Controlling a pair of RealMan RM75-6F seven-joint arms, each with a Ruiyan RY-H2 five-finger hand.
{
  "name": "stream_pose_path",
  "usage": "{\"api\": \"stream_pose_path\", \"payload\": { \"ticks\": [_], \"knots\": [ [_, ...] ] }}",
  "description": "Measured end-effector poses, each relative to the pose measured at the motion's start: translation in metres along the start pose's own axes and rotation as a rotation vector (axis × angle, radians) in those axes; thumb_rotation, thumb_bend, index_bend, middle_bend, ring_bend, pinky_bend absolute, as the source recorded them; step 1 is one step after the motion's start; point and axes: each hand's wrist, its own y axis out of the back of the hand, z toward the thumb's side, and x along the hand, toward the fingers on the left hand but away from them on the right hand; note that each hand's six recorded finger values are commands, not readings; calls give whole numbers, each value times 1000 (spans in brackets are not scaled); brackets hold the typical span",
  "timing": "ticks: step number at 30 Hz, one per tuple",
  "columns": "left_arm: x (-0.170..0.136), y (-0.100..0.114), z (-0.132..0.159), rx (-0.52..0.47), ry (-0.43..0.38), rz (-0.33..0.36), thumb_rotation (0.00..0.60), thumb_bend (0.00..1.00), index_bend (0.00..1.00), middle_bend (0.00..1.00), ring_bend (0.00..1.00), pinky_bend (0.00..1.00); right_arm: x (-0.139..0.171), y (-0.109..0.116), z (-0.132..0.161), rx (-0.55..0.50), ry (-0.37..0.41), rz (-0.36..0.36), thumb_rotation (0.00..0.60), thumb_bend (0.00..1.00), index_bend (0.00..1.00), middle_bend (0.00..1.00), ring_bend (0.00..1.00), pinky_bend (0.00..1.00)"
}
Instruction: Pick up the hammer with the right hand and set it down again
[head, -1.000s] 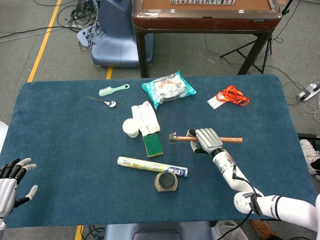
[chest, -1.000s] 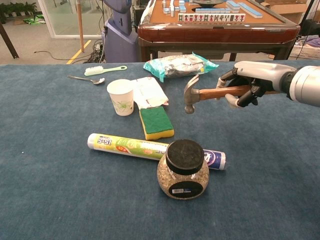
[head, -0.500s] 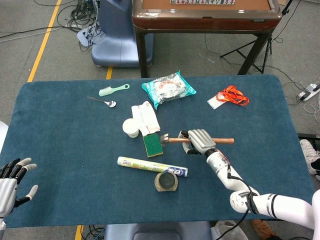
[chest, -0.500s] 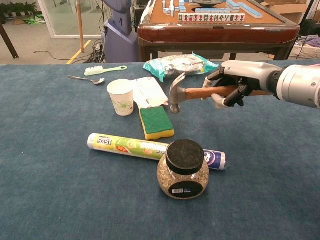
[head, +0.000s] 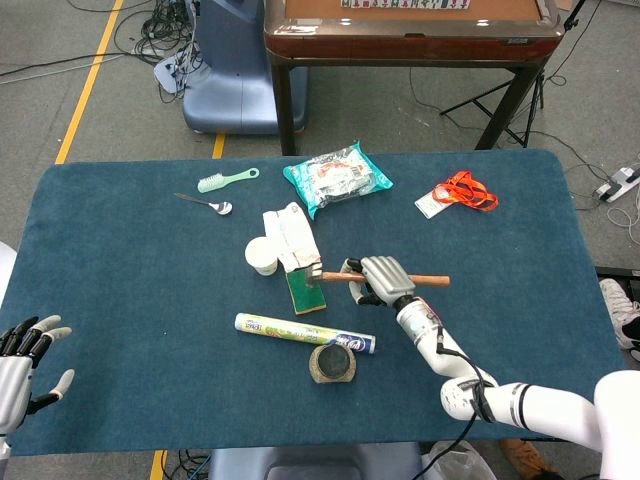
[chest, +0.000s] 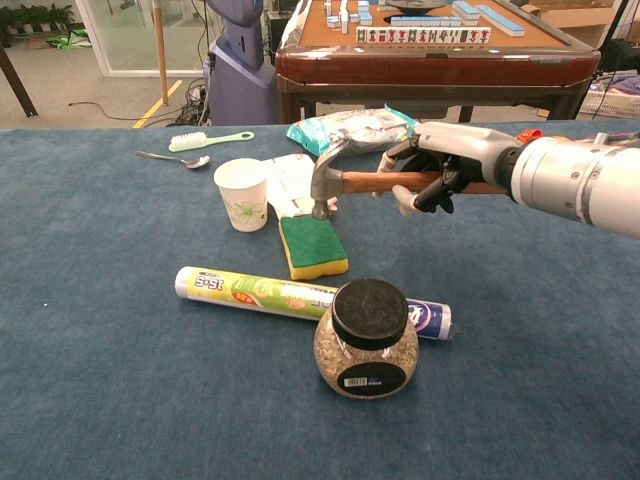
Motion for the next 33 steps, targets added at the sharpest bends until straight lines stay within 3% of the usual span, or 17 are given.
{"api": "stream_pose_path", "payload": {
  "ticks": [9,13,24,33],
  "knots": [
    [0,0,0,0,1,-2,600,252,282,188,102,127,-20,-23,1,39,-25,43,600,1000,807,880,771,699],
    [0,0,-1,0,1,-2,600,251,282,188,102,127,-20,-23,1,51,-28,45,600,1000,807,881,771,699],
    [0,-2,2,6,-7,-9,600,252,282,188,102,127,-1,15,-1,18,-7,-40,600,1000,807,880,771,699],
    [-1,-2,3,6,-8,-9,600,252,282,188,102,127,18,33,-46,8,-98,-82,600,1000,807,877,770,699]
  ]
}}
